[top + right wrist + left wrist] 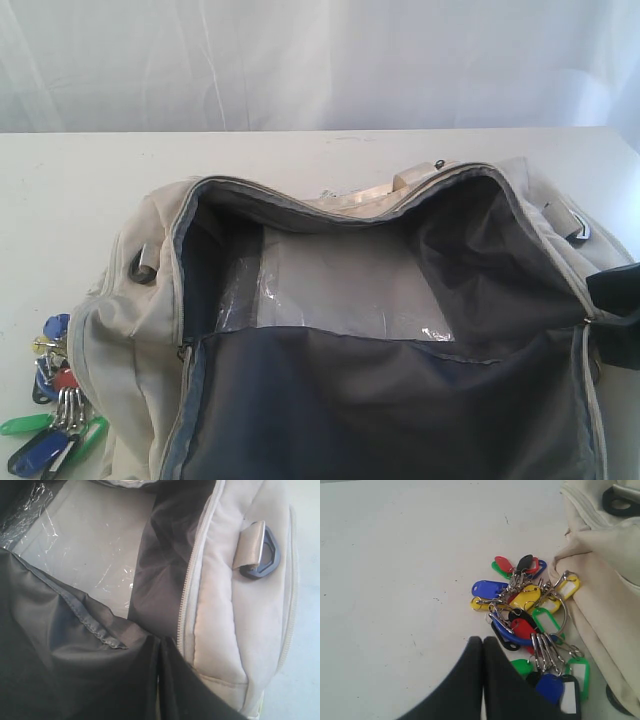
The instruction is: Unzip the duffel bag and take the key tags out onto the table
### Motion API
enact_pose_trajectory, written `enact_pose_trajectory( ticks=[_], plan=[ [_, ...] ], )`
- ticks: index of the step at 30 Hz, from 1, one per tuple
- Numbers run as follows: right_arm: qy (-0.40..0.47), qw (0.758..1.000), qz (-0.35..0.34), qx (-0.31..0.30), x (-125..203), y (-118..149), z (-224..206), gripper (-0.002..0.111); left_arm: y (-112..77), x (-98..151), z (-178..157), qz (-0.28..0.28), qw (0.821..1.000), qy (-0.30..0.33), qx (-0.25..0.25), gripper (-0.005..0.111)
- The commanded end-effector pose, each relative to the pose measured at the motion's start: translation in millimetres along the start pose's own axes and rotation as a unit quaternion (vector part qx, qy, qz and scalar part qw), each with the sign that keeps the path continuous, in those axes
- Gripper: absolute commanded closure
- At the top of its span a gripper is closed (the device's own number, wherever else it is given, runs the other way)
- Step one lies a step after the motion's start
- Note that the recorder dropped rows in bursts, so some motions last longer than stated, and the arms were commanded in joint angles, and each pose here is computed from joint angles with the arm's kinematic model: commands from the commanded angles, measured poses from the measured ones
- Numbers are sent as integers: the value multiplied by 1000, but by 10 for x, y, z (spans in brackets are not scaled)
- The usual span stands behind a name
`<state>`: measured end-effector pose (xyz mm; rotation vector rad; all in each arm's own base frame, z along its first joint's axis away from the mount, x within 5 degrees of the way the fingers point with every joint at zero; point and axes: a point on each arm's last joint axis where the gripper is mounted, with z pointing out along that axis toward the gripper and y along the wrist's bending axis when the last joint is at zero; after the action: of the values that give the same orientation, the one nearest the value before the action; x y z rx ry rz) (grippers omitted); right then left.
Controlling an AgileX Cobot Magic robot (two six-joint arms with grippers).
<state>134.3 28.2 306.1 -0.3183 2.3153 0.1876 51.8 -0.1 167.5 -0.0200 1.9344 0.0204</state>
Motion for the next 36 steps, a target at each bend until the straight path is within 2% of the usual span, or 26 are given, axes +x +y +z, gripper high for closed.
enact_pose_trajectory(
  ticks=[1, 3, 7, 11, 16, 19, 22, 25, 29, 31, 36],
  plan=[
    [-15, 1000, -16, -7, 12, 46, -56, 108, 0, 12, 3, -5, 1000, 0, 0, 107],
    [-40, 999, -16, -7, 29, 66, -164, 108, 0, 12, 3, -5, 1000, 0, 0, 107],
    [-130, 991, -6, 34, 146, 65, -565, 108, 0, 12, 3, -5, 1000, 0, 0, 107],
    [-245, 962, 11, 118, 398, 144, -1032, 108, 0, 12, 3, -5, 1000, 0, 0, 107],
    [-325, 932, 2, 163, 661, 303, -1286, 108, 0, 12, 3, -5, 1000, 0, 0, 107],
    [-325, 931, 3, 163, 793, 306, -1186, 108, 0, 12, 3, -5, 1000, 0, 0, 107],
    [-265, 952, 23, 153, 962, 192, -765, 108, 0, 12, 3, -5, 1000, 0, 0, 107],
    [-318, 931, 35, 176, 979, 61, -534, 108, 0, 12, 3, -5, 1000, 0, 0, 107],
    [-269, 946, 52, 172, 1214, -26, -144, 108, 0, 12, 3, -5, 1000, 0, 0, 107],
    [-282, 941, 56, 180, 1266, -66, -43, 108, 0, 12, 3, -5, 1000, 0, 0, 107],
    [-260, 948, 59, 175, 1315, -62, 6, 108, 0, 12, 3, -5, 1000, 0, 0, 107]
  ],
)
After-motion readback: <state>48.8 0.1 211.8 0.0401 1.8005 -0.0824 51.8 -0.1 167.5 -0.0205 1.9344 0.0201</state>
